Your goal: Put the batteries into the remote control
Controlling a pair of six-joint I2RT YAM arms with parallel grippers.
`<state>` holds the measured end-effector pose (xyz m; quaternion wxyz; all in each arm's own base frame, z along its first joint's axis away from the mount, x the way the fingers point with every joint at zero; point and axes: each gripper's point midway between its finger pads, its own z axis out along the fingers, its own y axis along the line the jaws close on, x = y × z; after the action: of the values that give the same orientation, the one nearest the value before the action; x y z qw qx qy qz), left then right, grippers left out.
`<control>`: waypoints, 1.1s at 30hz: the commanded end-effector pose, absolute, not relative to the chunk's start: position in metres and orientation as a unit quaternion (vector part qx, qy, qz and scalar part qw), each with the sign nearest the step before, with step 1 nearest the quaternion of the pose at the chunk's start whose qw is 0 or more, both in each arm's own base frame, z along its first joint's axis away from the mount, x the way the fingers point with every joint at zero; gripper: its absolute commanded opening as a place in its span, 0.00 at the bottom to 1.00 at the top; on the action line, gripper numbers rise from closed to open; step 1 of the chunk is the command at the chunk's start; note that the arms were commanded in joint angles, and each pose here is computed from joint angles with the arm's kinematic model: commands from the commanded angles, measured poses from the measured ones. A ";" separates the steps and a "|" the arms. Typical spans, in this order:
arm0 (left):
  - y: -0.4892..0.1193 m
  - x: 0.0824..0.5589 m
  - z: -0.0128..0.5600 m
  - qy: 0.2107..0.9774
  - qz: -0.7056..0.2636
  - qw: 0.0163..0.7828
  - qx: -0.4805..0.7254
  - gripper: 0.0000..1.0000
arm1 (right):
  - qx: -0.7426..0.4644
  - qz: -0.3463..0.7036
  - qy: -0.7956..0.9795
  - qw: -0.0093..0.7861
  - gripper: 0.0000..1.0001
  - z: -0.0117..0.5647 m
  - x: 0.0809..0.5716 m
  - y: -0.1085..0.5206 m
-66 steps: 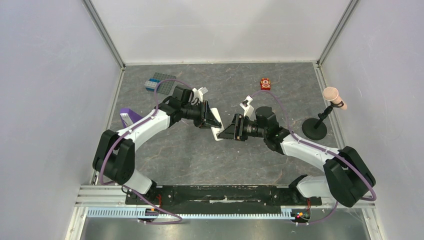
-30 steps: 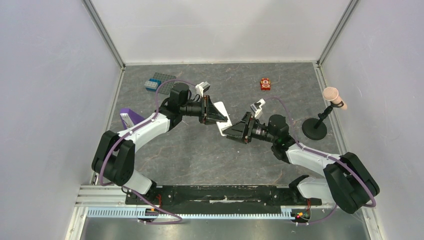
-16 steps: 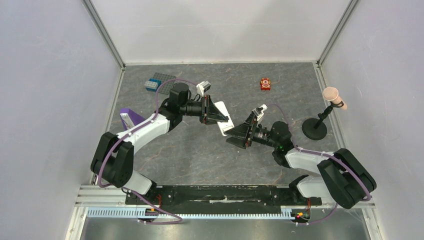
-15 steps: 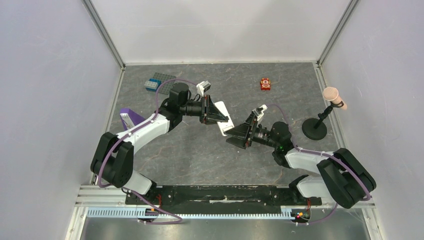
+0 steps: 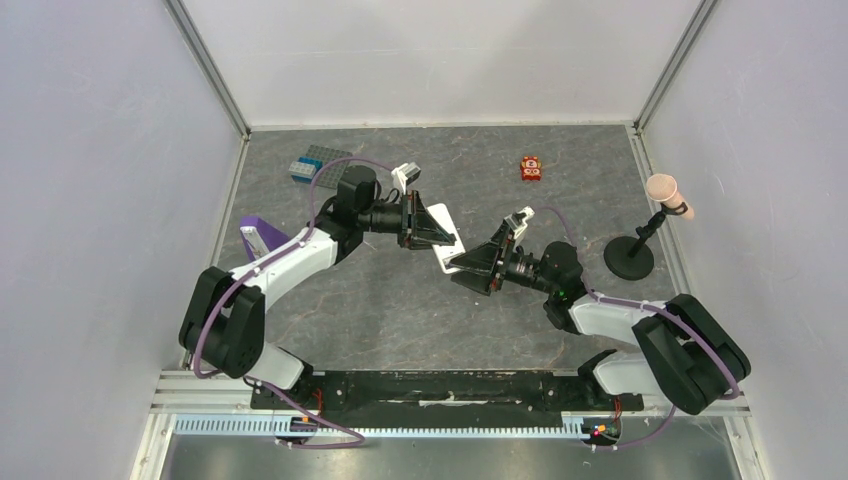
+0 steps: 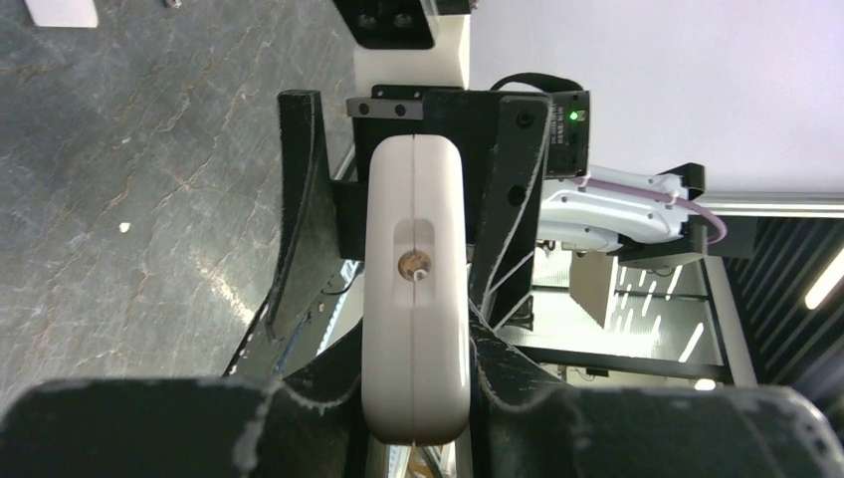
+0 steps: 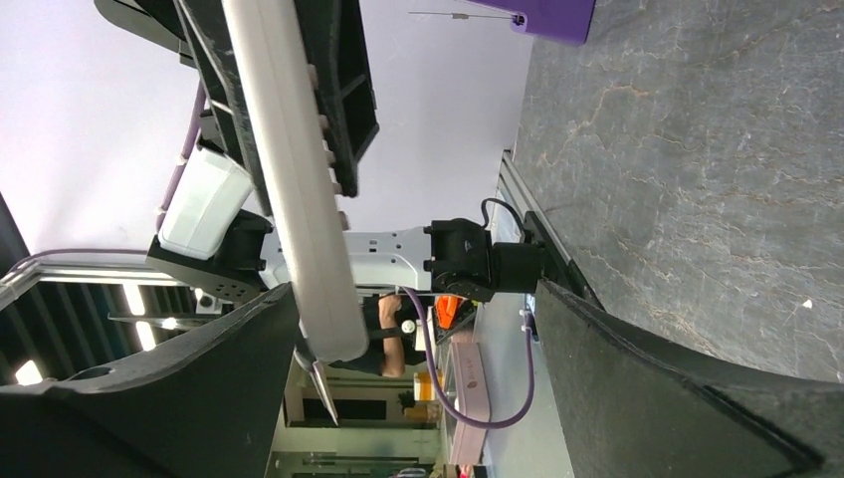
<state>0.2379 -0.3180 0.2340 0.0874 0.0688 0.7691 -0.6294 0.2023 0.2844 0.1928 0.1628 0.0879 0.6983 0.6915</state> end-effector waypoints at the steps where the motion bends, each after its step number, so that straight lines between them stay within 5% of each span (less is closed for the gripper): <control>1: -0.314 0.232 0.246 0.765 -0.622 0.123 0.114 0.02 | 0.055 0.713 0.670 0.196 0.90 0.222 0.207 0.286; 22: -0.284 0.238 0.267 0.729 -0.534 0.364 0.226 0.02 | -0.050 0.538 0.753 0.375 0.87 0.221 0.243 0.268; 33: -0.283 0.238 0.274 0.719 -0.542 0.380 0.211 0.02 | -0.081 0.583 0.713 0.381 0.81 0.248 0.233 0.282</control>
<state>0.2345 -0.2814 0.2578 0.3417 0.1969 0.7448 -0.5383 0.2320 0.2731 0.2133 0.3487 -0.0519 0.7520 0.5569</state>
